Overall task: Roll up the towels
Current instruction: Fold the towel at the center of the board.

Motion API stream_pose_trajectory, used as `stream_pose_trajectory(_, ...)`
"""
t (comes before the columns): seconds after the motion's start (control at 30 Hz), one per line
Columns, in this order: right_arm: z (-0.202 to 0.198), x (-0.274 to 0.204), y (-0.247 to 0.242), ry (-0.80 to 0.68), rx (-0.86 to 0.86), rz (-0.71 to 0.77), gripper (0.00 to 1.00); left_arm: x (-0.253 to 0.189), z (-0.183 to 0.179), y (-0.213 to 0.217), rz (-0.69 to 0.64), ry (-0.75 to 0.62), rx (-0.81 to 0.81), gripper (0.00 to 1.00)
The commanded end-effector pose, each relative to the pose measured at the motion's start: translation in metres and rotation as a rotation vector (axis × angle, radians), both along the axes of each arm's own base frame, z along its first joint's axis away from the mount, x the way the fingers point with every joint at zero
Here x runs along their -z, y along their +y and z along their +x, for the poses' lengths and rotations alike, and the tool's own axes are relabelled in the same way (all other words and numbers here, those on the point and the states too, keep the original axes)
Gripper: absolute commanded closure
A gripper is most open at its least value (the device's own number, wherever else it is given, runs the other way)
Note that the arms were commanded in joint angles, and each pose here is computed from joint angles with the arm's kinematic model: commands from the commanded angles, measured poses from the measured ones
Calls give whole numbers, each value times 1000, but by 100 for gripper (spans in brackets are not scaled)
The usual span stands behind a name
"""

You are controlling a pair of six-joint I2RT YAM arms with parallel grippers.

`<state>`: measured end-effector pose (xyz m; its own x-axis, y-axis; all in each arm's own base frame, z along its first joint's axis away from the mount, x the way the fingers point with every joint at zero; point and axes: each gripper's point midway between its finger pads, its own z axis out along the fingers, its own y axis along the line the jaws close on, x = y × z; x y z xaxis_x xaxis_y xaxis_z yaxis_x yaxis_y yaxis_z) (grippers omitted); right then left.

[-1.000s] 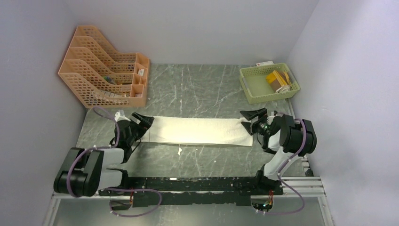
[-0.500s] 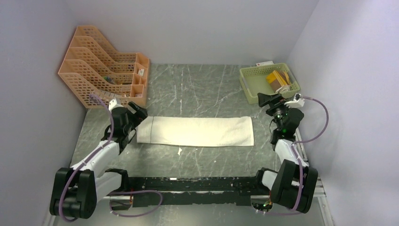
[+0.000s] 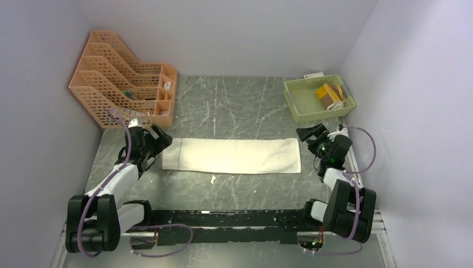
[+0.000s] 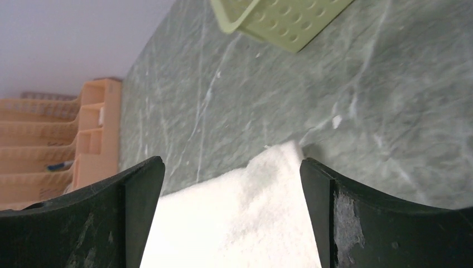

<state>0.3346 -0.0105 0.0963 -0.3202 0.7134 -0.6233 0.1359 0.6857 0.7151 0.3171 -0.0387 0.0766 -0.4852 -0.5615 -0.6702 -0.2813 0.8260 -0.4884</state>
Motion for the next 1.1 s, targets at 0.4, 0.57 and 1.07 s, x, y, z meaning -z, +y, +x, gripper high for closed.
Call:
stream_pose_trajectory(0.4, -32, -42, 67, -155, -286, 28, 4, -10, -3, -49, -374, 188, 480, 6)
stream_pose_trajectory(0.57, -47, -42, 93, -194, -369, 53, 3, -14, -10, -23, -154, 312, 570, 1)
stream_pose_trajectory(1.07, -82, -57, 151, -264, -655, 26, 0, 56, -15, 5, -164, 430, 594, 8)
